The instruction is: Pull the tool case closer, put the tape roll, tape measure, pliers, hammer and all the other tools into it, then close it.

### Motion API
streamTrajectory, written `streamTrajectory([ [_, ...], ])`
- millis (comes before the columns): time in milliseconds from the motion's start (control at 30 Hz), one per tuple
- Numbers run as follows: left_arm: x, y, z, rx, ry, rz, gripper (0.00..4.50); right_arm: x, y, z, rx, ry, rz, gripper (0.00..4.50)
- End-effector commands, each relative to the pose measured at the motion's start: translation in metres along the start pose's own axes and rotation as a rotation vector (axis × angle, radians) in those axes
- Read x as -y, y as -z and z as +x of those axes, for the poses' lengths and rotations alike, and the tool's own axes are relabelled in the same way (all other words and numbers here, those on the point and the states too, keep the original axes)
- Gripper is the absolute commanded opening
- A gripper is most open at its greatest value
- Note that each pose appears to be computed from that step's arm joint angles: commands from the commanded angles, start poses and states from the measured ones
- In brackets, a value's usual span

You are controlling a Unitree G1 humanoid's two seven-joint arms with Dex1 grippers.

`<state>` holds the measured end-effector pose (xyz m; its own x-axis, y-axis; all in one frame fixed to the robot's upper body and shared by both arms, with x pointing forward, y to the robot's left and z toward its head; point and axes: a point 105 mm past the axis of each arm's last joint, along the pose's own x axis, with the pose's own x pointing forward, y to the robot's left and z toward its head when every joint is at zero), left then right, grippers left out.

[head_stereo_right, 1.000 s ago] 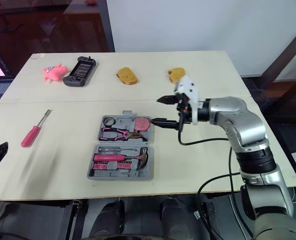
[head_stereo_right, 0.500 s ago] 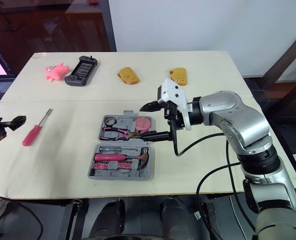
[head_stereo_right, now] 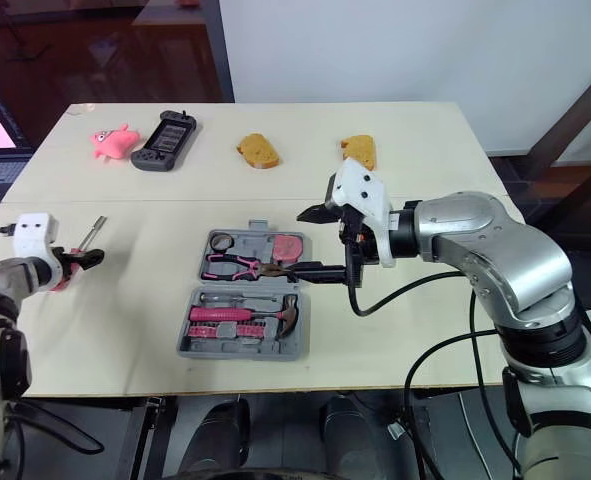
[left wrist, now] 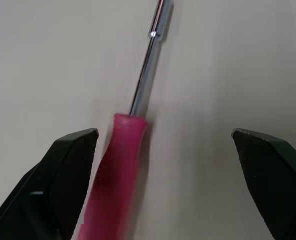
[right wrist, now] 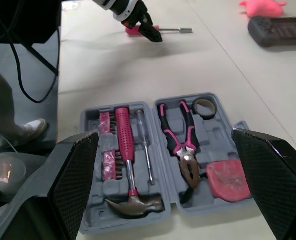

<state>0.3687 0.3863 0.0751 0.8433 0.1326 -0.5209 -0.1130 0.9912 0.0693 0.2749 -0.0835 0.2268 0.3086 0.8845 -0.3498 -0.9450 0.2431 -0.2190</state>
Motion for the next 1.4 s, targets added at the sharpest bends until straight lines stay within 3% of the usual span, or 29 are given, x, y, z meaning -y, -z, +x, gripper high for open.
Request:
streamTrajectory([
  [33,-0.001,-0.011,0.0,0.032,-0.026,0.01,4.5,0.001,-0.013,-0.01,0.016,0.038,-0.055,4.47],
  [133,0.006,-0.006,0.005,0.013,-0.026,-0.016,3.57,0.003,-0.012,-0.013,-0.009,0.061,-0.059,4.5],
  [333,0.015,-0.011,0.008,0.015,-0.001,-0.052,0.52,0.005,-0.012,-0.015,-0.027,0.086,-0.061,4.5],
  [633,0.024,-0.029,0.007,0.031,0.044,-0.076,0.48,0.005,-0.01,-0.012,-0.038,0.077,-0.068,4.5],
  [900,0.036,-0.028,-0.004,-0.073,0.141,-0.049,0.47,0.003,-0.008,-0.002,-0.025,0.015,-0.063,4.5],
  [1133,0.068,0.025,-0.055,-0.155,0.239,-0.09,0.47,0.001,-0.006,0.005,-0.024,-0.044,-0.059,4.5],
  [1367,0.078,0.064,-0.078,-0.163,0.212,-0.122,0.47,0.002,-0.004,0.01,-0.019,-0.065,-0.066,4.5],
  [1400,0.08,0.066,-0.08,-0.154,0.215,-0.121,0.97,0.002,-0.003,0.01,-0.02,-0.065,-0.067,4.5],
])
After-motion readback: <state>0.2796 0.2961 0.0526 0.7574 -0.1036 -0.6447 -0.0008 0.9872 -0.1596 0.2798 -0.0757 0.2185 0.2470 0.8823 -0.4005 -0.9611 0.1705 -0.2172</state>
